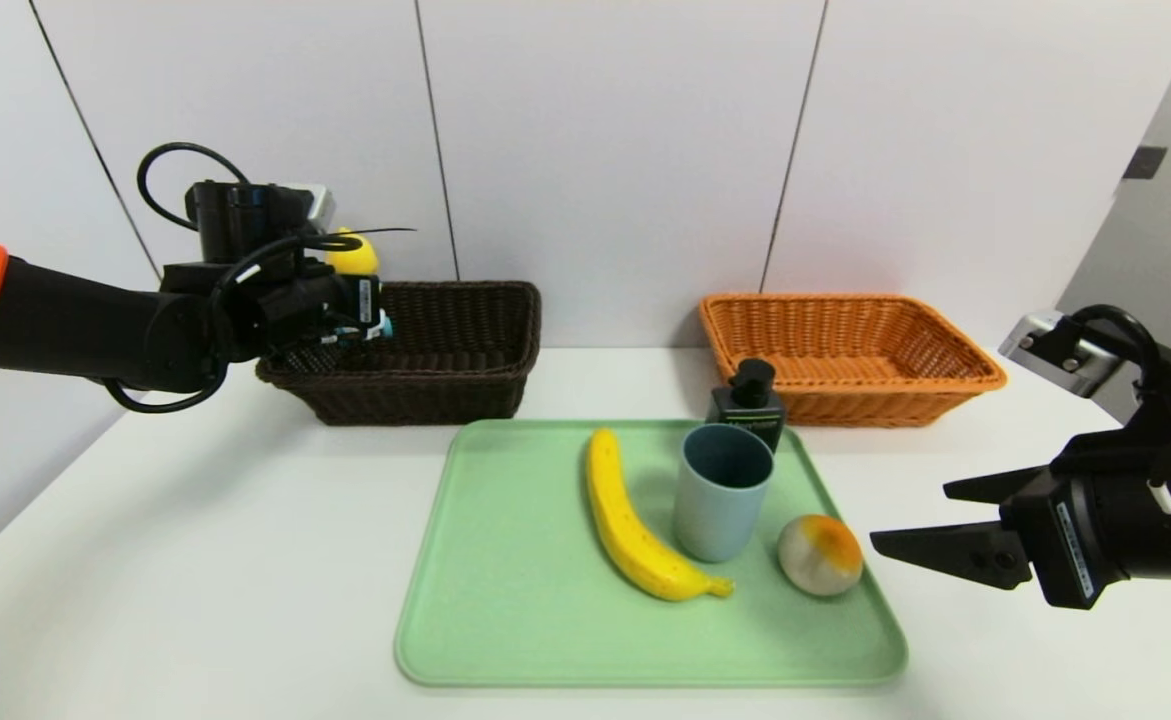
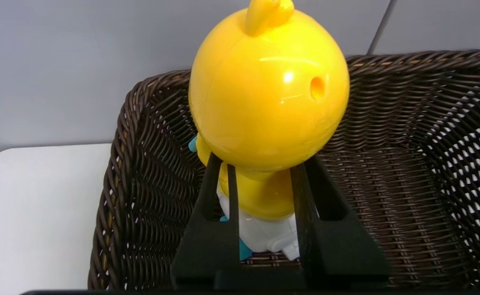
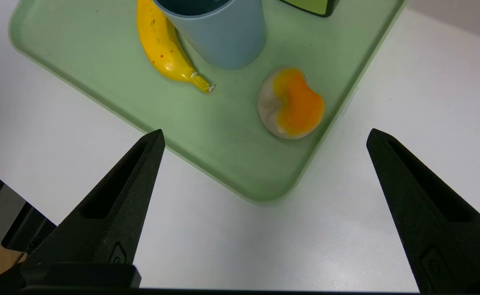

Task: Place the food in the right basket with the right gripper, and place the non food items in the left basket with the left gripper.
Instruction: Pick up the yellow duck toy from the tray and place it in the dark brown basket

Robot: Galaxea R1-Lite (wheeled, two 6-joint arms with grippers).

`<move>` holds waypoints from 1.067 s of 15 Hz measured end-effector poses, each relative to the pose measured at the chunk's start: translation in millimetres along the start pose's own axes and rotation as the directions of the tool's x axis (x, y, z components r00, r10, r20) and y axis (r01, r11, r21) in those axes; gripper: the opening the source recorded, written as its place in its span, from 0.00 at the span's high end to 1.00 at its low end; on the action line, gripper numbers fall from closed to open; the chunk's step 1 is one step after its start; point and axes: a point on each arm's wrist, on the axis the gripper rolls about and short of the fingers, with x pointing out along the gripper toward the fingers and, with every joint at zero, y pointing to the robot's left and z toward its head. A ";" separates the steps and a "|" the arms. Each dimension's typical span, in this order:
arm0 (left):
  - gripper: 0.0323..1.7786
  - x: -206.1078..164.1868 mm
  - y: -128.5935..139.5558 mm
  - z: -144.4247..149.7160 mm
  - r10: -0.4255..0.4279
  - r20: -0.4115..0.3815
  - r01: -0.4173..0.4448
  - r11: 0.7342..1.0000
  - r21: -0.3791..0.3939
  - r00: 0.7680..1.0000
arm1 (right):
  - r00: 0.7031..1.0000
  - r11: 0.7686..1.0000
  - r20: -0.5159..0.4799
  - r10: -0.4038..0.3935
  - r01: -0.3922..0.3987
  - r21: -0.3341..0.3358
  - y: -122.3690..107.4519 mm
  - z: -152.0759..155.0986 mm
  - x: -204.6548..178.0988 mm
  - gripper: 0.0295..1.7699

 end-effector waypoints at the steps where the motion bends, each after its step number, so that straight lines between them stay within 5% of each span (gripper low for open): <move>1: 0.79 3.6 0.0 -3.8 0.001 -0.011 -0.001 1.000 -0.003 1.000 | 1.000 1.000 0.000 -0.002 0.002 0.002 -0.5 0.0 0.0 0.04; 11: 0.79 18.1 0.7 -22.9 0.008 -0.065 -0.009 1.000 -0.014 0.998 | 1.000 1.000 -0.003 -0.004 0.004 0.005 -1.1 -0.5 -0.1 0.04; 16: 0.44 20.6 0.8 -26.4 0.011 -0.073 -0.013 0.999 -0.029 0.997 | 1.000 1.000 -0.003 -0.004 0.005 0.005 -0.9 -0.8 -0.9 0.04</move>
